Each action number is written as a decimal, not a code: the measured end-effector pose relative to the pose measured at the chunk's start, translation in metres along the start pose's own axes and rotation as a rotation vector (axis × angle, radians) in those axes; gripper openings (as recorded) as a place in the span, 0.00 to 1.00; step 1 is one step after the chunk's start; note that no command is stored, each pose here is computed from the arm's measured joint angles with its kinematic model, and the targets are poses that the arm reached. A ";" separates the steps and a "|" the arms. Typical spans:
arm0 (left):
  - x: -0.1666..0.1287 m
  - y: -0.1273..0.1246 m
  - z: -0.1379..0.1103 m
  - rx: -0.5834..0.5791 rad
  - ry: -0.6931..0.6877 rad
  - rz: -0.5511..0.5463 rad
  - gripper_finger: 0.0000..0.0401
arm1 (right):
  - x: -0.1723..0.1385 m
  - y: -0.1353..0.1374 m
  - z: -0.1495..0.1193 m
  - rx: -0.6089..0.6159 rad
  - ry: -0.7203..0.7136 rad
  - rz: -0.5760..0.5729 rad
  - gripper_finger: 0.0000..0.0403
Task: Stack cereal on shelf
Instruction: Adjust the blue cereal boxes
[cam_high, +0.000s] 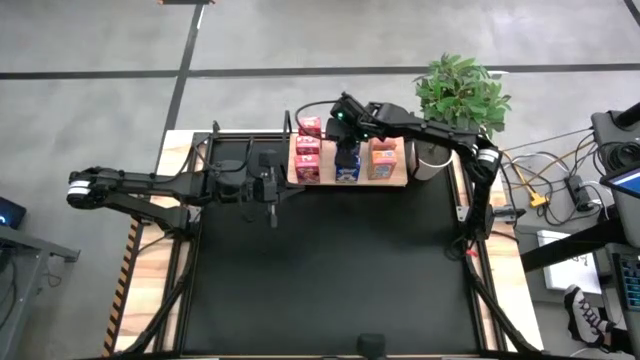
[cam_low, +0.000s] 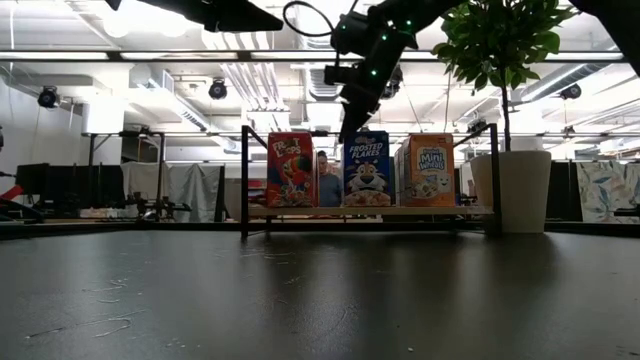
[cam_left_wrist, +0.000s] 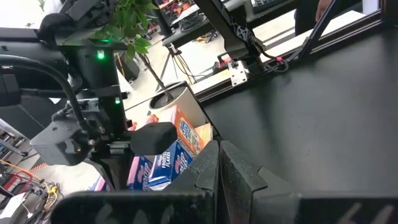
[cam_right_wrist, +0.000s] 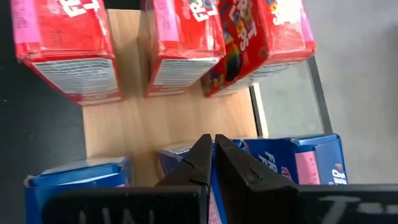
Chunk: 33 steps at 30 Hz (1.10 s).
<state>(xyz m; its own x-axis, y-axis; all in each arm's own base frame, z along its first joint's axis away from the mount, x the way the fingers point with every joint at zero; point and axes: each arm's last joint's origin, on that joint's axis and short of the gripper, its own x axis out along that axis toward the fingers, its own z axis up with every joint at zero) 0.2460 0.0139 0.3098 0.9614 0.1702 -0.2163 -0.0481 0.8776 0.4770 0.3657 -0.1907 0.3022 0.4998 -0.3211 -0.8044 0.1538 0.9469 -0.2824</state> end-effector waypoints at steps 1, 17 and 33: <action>0.000 0.000 0.000 0.000 0.000 0.000 0.00 | 0.000 0.000 0.000 0.001 0.001 -0.001 0.03; 0.000 0.000 0.000 0.000 0.000 0.000 0.00 | 0.000 -0.002 0.001 0.010 -0.012 -0.014 0.03; 0.000 -0.002 -0.003 0.003 0.019 -0.010 0.00 | -0.106 0.031 0.002 0.007 -0.237 -0.009 0.03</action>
<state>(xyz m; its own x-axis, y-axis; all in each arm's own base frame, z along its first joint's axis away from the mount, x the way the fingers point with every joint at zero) 0.2448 0.0138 0.3061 0.9566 0.1700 -0.2366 -0.0379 0.8778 0.4775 0.3192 -0.1270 0.3796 0.6848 -0.3171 -0.6561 0.1643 0.9443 -0.2850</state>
